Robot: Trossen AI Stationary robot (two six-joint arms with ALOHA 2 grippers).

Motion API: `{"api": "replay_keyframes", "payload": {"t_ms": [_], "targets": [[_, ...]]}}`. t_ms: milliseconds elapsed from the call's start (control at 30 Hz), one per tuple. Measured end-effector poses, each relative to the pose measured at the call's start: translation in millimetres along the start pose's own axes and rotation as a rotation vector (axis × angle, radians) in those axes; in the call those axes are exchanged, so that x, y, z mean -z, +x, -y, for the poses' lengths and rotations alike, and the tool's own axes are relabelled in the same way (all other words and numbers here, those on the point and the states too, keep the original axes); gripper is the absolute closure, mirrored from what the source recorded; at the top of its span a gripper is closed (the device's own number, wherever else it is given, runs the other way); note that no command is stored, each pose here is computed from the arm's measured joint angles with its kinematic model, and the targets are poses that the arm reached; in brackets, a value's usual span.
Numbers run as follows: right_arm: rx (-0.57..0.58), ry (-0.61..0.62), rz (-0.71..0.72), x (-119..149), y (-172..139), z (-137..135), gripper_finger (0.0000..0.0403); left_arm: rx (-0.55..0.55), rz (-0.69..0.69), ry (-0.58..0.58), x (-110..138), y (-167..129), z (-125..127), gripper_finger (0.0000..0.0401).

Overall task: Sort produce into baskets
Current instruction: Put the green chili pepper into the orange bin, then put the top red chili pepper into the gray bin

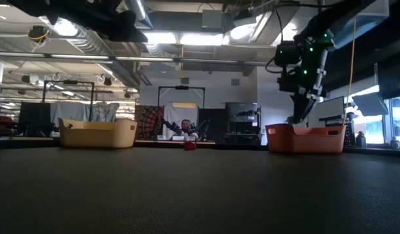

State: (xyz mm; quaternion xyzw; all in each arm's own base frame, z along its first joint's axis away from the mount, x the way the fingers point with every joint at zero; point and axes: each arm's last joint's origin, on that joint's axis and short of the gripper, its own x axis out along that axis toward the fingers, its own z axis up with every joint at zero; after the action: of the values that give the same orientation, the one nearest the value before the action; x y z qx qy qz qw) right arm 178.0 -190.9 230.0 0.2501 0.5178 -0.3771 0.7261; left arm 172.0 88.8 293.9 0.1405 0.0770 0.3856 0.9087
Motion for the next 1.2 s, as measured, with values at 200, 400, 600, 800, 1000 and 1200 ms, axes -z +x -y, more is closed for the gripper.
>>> {"api": "replay_keyframes", "payload": {"t_ms": [200, 400, 600, 800, 1000, 1200], "targets": [[-0.004, 0.046, 0.077, 1, 15, -1, 0.0397, -0.023, -0.020, -0.014, 3, 4, -4, 0.0228], [0.068, 0.079, 0.065, 9, 23, 1, 0.0396, -0.011, -0.027, -0.011, 4, 4, -2, 0.0228], [0.087, 0.103, 0.069, 9, 24, 2, 0.0334, 0.011, -0.019, -0.013, 4, 4, -2, 0.0228], [0.113, 0.042, 0.073, 8, 23, 3, 0.0250, 0.018, -0.017, -0.058, 4, 4, -1, 0.0228], [0.215, -0.023, 0.191, 2, 10, 6, 0.0227, 0.018, -0.018, -0.065, 4, 4, -1, 0.0228], [0.162, -0.008, 0.335, 6, -25, 7, 0.0226, 0.054, -0.011, -0.092, 4, 4, 0, 0.0228]]}}
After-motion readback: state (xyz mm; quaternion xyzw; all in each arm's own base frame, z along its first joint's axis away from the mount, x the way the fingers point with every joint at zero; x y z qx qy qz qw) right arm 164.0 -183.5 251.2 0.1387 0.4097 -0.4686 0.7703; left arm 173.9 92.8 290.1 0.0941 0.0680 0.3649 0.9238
